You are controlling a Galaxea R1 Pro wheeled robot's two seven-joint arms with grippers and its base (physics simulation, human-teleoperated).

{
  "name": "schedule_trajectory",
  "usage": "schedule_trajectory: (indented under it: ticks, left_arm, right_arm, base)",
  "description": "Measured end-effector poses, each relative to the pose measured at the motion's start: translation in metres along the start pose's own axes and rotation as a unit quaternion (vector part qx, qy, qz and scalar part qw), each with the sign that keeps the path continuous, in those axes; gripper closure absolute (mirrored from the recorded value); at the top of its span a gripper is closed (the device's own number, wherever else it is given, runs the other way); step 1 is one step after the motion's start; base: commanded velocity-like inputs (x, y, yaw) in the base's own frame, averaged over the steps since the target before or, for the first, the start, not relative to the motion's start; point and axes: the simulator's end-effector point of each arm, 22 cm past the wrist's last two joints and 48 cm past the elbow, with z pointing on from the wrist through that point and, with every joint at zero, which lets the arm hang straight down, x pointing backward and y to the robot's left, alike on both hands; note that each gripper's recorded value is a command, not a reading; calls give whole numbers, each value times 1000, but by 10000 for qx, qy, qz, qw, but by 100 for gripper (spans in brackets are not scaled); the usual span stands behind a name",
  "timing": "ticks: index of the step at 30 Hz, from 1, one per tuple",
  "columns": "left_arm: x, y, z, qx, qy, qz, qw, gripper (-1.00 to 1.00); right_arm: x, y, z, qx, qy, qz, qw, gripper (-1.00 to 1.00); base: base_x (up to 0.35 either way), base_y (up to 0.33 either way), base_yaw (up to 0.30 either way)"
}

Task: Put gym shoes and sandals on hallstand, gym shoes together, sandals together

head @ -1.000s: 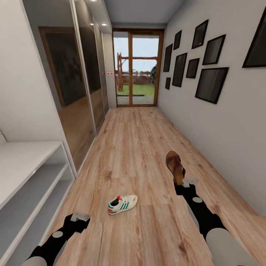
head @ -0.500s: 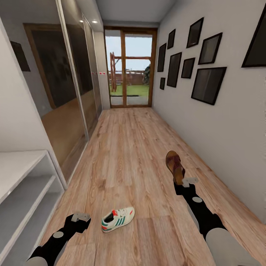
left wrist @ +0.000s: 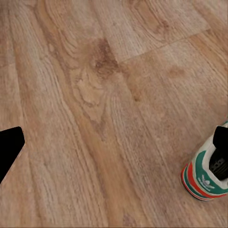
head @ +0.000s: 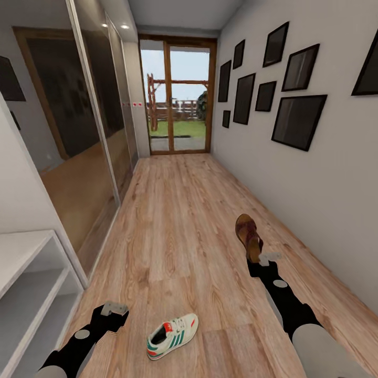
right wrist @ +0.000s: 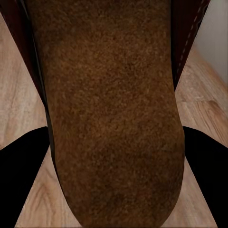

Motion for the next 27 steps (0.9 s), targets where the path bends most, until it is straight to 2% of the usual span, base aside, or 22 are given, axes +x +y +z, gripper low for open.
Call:
schedule_trajectory:
  ticks: [4,11,27]
  left_arm:
    - [0,-2,0,9,-9,-2,10000,-100]
    - [0,-3,0,17,-10,-4,10000,-100]
    - [0,-2,0,32,0,7,10000,-100]
  right_arm:
    - [0,0,0,-1,-1,0,10000,100]
    - [1,1,0,-6,15,5,10000,100]
    - [2,1,0,-5,27,4,10000,100]
  base:
    - [190,150,-1]
    - [20,14,-12]
    - [0,0,-276]
